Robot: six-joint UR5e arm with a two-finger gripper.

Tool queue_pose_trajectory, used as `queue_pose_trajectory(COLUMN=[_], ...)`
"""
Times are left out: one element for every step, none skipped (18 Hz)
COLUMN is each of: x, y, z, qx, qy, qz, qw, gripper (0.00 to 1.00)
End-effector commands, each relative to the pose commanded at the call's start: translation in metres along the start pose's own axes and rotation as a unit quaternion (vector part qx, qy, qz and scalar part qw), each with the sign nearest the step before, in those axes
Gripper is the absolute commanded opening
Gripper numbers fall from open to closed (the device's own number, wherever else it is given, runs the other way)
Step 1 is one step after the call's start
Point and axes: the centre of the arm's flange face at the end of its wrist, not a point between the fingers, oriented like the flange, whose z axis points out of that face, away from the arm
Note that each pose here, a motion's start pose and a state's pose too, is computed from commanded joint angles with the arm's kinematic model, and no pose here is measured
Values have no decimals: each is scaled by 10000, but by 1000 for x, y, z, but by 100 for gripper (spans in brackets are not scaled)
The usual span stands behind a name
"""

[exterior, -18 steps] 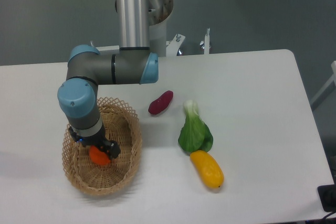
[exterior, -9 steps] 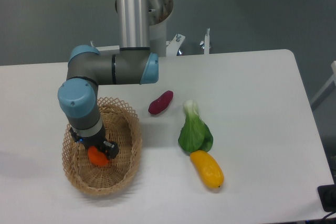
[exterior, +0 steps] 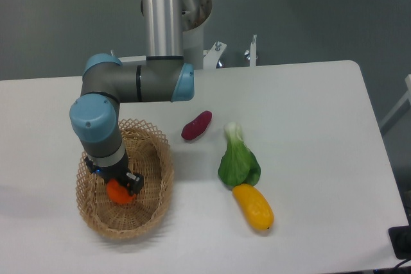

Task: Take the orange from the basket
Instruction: 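Lift the orange up out of the basket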

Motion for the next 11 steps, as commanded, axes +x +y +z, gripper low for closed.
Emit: queue_pose_trajectory(x=[-6,-9,-15,-24,-31,-36,-41,-47,-58,-65,-73], y=[0,2,2,4,7,9,11,12,17,21,26], z=[-12,-19,-26,-36,-41,-46,-49,-51,-65,-70,-72], qx=[69,85,122,177,203,241,262,269,341,331,257], qy=[-50,-69,-111,-154,-186,-213,-224,-241,-325,-329,-301], qz=[161,262,287,236,184,148,195,356,392,371,363], qw=[9998,9996,9995,9994,9995,9994,9992,9987,9981,9982,9986], gripper=[69,67,67,67,67,67,67,68,68,68,68])
